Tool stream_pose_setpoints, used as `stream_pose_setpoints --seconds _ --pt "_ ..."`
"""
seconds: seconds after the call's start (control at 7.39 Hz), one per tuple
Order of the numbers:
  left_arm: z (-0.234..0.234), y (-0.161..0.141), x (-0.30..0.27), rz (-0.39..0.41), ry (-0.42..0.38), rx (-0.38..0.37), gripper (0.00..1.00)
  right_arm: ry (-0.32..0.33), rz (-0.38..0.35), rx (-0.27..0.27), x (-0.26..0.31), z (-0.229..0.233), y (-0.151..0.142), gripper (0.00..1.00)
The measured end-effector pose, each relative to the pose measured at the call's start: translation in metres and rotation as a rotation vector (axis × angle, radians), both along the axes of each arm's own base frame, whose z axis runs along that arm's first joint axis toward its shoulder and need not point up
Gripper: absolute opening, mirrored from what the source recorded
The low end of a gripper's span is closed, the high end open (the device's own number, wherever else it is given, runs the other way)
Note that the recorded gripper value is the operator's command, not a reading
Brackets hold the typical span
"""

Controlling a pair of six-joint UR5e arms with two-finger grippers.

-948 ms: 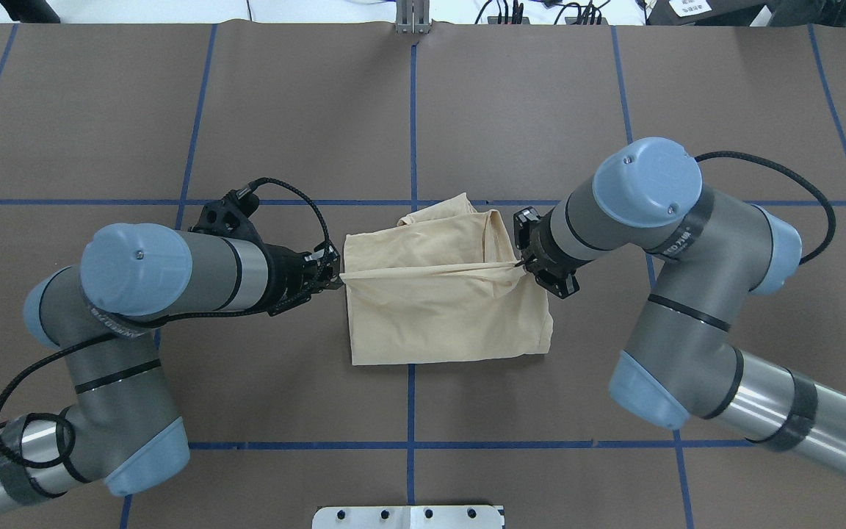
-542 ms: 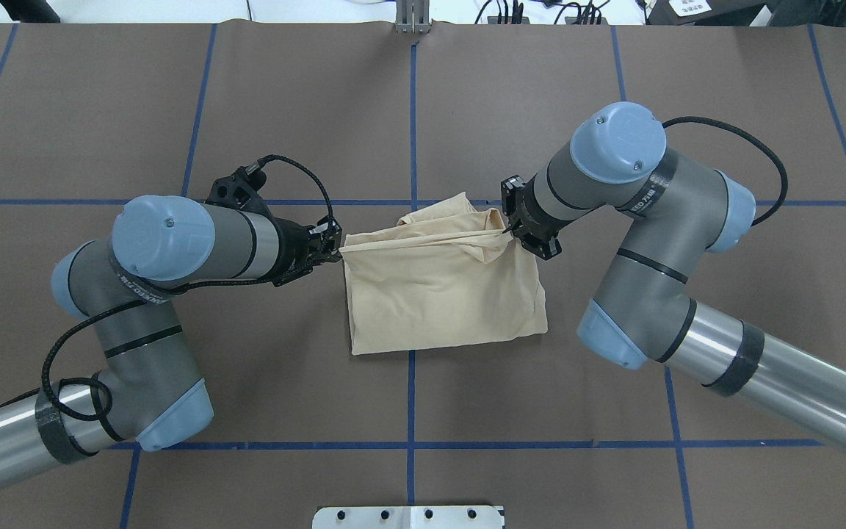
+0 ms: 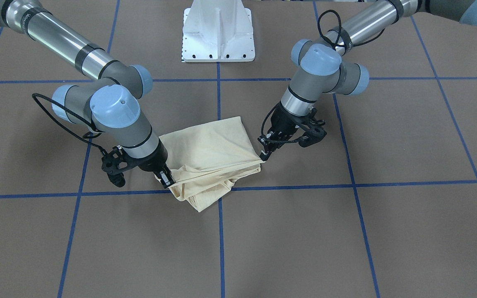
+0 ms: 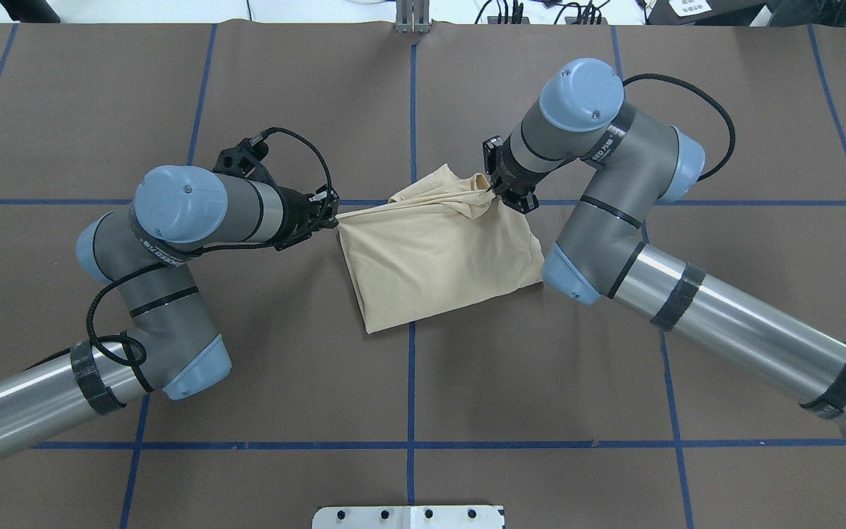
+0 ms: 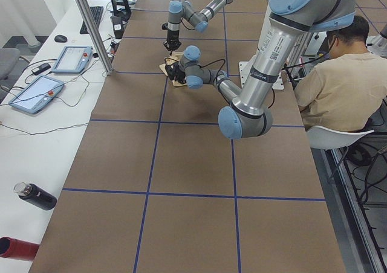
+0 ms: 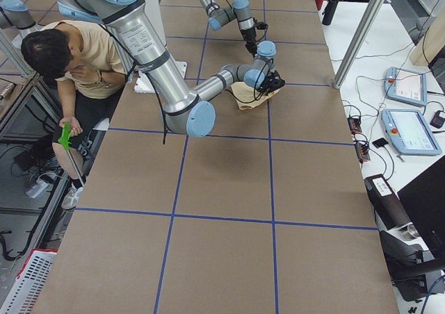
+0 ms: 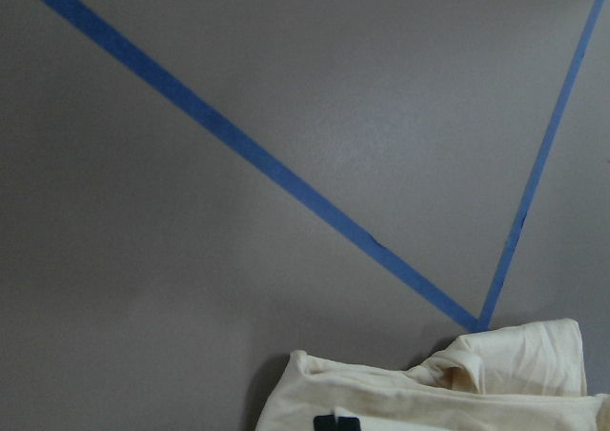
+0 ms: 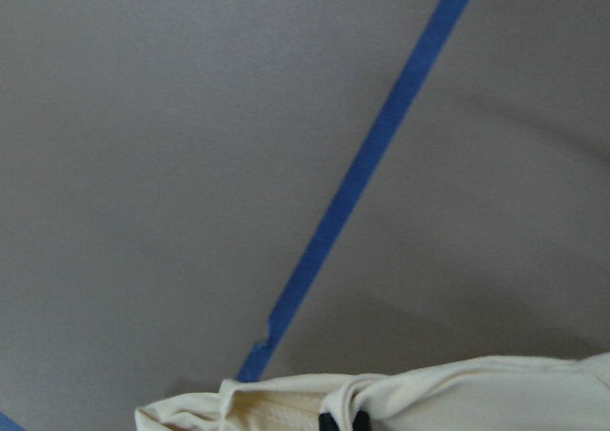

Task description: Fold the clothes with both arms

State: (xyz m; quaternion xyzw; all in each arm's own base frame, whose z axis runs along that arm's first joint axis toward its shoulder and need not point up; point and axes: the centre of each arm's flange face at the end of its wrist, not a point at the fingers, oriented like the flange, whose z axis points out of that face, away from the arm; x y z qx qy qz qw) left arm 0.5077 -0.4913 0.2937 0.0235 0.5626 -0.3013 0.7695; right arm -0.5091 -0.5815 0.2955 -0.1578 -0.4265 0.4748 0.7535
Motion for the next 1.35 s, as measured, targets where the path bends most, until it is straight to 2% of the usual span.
stream_pose_setpoints --seconds 0.14,0.41,0.68,0.95,1.35 --pt "0.01 -0.009 0.0 -0.006 -0.011 0.012 0.41 0.008 -0.008 0.017 -0.01 -0.002 -0.018 1.0" --pt "0.023 -0.028 -0.006 -0.023 -0.044 0.065 0.43 0.008 -0.006 0.064 -0.011 -0.013 -0.074 1.0" --pt "0.024 -0.041 -0.019 -0.035 -0.062 0.104 0.43 -0.002 -0.045 0.089 0.045 0.001 -0.122 1.0" --pt "0.025 -0.053 -0.036 -0.013 -0.083 0.154 0.43 0.001 -0.084 0.118 0.093 0.03 -0.138 1.0" --pt "0.042 -0.072 -0.108 0.095 -0.147 0.301 0.43 0.023 -0.184 0.228 0.2 0.113 -0.137 1.0"
